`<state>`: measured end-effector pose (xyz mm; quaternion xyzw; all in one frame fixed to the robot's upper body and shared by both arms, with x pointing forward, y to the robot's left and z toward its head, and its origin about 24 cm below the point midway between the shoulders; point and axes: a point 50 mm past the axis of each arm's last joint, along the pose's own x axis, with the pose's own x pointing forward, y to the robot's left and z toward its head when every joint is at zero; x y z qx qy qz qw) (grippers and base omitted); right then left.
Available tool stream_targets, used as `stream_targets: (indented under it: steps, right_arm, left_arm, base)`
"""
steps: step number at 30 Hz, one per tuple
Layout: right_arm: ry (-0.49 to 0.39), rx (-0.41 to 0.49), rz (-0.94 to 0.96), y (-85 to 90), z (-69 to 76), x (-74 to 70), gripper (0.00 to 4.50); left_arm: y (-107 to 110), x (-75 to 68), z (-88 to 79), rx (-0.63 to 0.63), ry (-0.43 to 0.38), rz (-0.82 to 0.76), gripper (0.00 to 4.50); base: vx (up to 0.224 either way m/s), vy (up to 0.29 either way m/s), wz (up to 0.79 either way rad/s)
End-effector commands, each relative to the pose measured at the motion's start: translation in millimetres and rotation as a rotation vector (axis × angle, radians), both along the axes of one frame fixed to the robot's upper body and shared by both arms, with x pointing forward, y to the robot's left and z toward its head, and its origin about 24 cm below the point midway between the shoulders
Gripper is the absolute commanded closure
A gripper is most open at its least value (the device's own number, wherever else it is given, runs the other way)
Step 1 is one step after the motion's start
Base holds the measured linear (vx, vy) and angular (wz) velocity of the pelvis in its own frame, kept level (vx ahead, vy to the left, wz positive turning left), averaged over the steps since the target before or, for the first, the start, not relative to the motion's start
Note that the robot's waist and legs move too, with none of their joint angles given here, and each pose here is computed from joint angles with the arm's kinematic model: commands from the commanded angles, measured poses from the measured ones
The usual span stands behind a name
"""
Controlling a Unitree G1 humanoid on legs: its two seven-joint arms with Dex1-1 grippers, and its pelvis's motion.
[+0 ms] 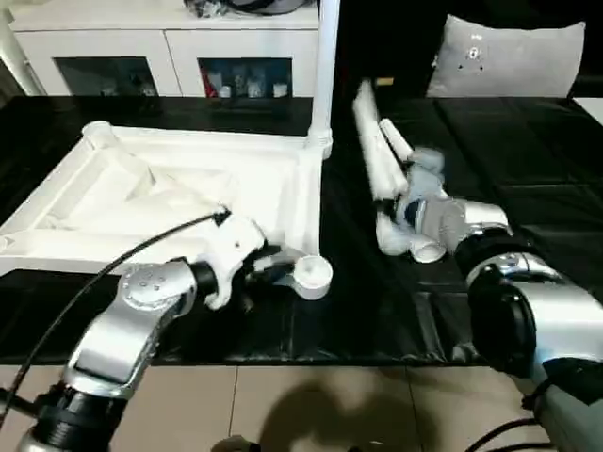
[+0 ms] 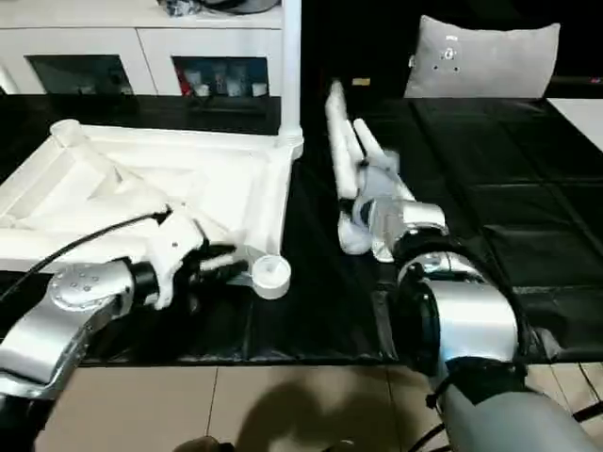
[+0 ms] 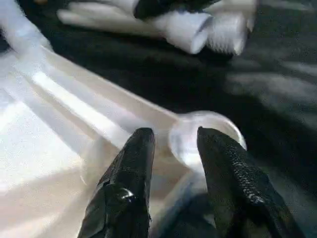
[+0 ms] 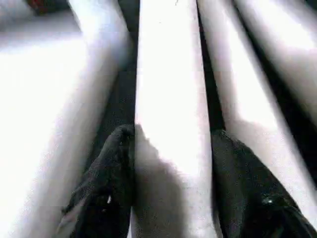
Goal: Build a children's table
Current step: Pick table leg
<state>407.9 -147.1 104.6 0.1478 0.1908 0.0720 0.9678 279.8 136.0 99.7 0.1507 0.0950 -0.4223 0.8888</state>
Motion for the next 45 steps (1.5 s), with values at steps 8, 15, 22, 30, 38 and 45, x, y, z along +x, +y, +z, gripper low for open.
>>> stream_targets:
  steps: [8,15,22,30,38,45]
  right_arm:
    - [-0.418,0.252,-0.037,-12.8,29.9,-16.1,2.64]
    - [-0.63,0.49,0.164,-19.2,39.0,-53.7,2.64]
    - [-0.671,0.65,0.459,-13.1,44.5,-88.2,2.64]
    - [-0.56,0.704,0.709,4.7,33.4,-112.7,2.64]
    - [-0.526,0.717,0.778,9.4,32.2,-119.2,2.64]
    - [-0.506,0.723,0.818,13.2,31.0,-124.6,2.64]
  left_arm:
    - [-15.2,30.3,27.2,-0.258,-0.116,0.166,2.83]
    - [-29.7,38.4,50.6,-0.504,-0.084,0.129,2.46]
    - [-45.7,43.6,71.0,-0.715,0.015,0.058,1.78]
    - [-62.3,47.6,102.6,-1.101,0.171,-0.03,1.24]
    - [-71.4,42.6,107.1,-1.156,0.25,-0.102,0.7]
    - [-74.1,42.7,106.1,-1.152,0.279,-0.11,0.06]
  base:
    - [0.0,0.0,0.0]
    - [0.0,0.0,0.0]
    - [0.0,0.0,0.0]
    - [0.0,0.0,0.0]
    - [0.0,0.0,0.0]
    - [0.0,0.0,0.0]
